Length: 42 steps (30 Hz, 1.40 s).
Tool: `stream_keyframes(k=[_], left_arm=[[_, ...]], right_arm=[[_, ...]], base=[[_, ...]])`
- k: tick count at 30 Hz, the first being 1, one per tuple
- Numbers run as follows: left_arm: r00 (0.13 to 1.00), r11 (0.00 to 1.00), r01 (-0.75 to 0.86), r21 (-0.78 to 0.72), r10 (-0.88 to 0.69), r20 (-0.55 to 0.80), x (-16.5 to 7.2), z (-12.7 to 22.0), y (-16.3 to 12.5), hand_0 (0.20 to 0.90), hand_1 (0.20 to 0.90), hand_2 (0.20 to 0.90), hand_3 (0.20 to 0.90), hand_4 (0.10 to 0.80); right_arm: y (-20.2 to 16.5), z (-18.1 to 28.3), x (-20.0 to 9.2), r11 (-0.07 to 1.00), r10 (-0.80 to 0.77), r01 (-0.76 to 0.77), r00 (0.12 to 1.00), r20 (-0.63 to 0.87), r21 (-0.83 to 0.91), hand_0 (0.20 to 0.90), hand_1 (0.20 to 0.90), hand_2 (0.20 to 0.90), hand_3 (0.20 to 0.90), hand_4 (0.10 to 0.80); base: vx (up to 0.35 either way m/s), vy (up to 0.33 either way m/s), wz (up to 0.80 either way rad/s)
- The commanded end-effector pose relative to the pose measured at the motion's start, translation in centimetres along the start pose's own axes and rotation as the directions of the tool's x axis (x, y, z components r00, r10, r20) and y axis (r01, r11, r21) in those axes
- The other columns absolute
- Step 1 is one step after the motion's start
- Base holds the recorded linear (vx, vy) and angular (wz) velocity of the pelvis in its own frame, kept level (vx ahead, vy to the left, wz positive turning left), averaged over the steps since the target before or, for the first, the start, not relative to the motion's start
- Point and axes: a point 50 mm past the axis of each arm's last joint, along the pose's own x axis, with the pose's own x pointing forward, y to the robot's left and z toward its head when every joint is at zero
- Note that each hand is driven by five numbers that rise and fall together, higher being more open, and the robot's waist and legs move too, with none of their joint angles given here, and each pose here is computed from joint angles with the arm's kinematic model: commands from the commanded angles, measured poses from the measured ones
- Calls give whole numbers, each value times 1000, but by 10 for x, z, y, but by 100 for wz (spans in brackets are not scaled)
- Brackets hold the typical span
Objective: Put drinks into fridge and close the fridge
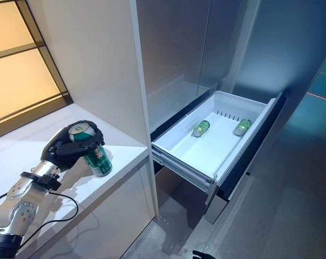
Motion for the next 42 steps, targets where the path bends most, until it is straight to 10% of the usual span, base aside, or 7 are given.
stream_keyframes(k=[1, 14, 27, 42], left_arm=[[829, 937, 324, 132, -348, 437, 29, 103, -54, 300, 300, 300, 200, 100], [637, 792, 564, 234, -597, 488, 10, 95, -90, 300, 300, 300, 200, 100], [610, 744, 597, 300, -664, 432, -9, 82, -85, 300, 300, 300, 200, 100], [643, 722, 641, 260, -690, 332, 5, 74, -98, 300, 300, 300, 200, 100]], right_arm=[[8, 59, 2, 982, 74, -28, 967, 246, -186, 900, 900, 900, 900, 800], [67, 151, -47, 859, 408, -120, 749, 522, -498, 900, 900, 900, 900, 800], [76, 255, -188, 680, 731, -217, 118, 672, -701, 900, 900, 900, 900, 800], [108, 256, -213, 378, 925, -230, 49, 378, -897, 900, 900, 900, 900, 800]], base=[[-32, -16, 0], [-2, -2, 0], [-5, 1, -1], [0, 0, 0]])
